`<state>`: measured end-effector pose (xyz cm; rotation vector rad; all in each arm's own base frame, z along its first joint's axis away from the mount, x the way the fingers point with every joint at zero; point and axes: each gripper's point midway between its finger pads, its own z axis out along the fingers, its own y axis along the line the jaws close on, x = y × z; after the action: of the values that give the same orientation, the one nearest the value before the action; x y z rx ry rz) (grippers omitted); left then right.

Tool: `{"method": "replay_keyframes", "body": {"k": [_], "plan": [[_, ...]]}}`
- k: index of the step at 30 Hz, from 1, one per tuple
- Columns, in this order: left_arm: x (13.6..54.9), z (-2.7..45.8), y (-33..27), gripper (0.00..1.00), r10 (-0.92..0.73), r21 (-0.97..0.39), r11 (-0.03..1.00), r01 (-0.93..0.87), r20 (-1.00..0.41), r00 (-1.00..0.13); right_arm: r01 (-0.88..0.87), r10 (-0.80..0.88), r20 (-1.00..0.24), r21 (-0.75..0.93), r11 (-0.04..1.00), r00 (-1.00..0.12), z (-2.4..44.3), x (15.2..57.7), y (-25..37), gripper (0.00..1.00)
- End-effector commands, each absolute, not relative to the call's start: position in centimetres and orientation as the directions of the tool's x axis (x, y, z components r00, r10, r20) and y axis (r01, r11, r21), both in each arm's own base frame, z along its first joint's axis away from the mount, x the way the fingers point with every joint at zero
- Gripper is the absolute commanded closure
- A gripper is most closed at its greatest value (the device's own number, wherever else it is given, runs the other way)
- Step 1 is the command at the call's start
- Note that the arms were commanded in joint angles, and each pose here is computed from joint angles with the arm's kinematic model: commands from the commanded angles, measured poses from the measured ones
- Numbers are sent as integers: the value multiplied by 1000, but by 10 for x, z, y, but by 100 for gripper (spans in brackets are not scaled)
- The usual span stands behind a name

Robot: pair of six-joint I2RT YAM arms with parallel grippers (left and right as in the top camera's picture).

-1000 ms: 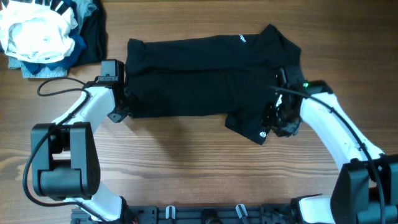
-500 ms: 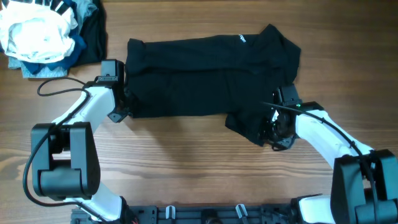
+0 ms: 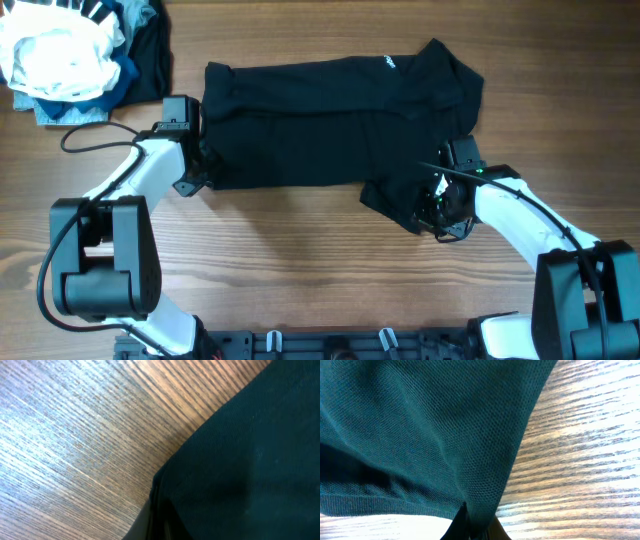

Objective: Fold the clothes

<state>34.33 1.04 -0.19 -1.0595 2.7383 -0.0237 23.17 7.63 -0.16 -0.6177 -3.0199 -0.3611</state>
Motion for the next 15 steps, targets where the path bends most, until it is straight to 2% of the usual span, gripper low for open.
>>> {"method": "replay_keyframes", "body": {"k": [1, 8, 15], "plan": [[336, 4, 15, 96, -623, -28, 778, -628, -163, -765, 389, 388, 51, 241, 889, -920, 23, 246, 70, 96], [344, 86, 15, 96, -549, -81, 832, -549, -265, -792, 356, 376, -30, 259, 898, -926, 112, 263, 29, 96], [324, 127, 18, 96, -538, -94, 837, -539, -319, -781, 354, 376, -44, 254, 900, -925, 151, 246, 18, 96]]}}
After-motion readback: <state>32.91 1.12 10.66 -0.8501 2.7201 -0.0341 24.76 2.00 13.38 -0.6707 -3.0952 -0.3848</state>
